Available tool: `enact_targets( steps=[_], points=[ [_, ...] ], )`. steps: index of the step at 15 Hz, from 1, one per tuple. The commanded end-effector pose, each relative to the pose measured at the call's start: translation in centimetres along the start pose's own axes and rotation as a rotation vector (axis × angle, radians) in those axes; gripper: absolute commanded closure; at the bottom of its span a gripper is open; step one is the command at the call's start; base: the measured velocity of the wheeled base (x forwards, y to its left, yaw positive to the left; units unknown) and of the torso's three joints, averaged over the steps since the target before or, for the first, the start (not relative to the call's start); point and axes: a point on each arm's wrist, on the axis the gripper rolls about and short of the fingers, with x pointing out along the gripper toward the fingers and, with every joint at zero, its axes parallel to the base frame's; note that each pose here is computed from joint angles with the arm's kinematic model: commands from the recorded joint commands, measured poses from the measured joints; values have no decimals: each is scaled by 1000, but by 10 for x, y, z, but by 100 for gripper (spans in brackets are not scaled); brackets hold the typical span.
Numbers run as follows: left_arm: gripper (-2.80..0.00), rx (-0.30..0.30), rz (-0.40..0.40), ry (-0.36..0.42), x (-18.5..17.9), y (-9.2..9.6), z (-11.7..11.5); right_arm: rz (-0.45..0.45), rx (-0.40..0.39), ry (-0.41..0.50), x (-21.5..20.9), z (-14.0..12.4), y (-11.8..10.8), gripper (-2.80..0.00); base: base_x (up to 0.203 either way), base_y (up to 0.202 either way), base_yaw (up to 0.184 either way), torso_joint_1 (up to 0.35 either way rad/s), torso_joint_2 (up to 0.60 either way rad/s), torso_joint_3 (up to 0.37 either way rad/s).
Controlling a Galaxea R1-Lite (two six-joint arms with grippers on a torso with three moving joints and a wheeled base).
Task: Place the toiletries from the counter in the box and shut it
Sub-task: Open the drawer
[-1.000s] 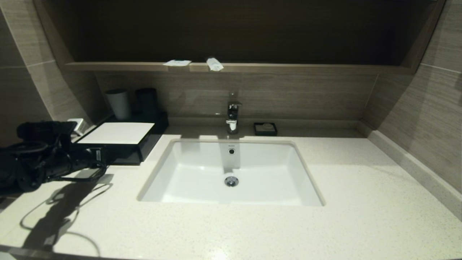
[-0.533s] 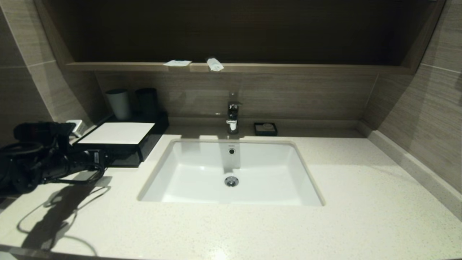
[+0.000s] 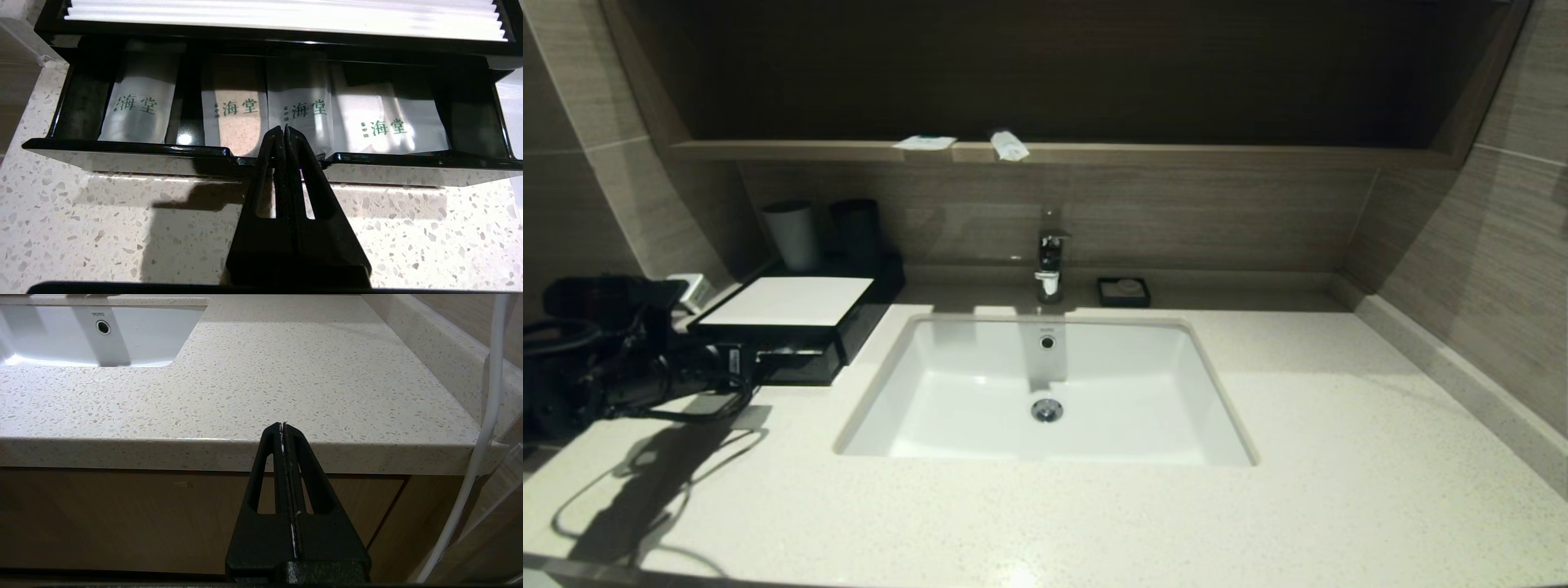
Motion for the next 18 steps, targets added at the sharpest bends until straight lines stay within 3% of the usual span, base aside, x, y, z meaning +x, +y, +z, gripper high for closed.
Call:
enact_targets(
  steps=[1,9,18],
  points=[
    [0,7,1,-9,-6,0,4,0,0,1,0,0,0,0,0,0,0,0,0,0],
    [0,37,-4,66,-37,-6,6,0,0,0,0,0,0,0,0,0,0,0,0,0],
    [0,46,21,93,-50,0,-6,0,0,-2,0,0,0,0,0,0,0,0,0,0]
  ],
)
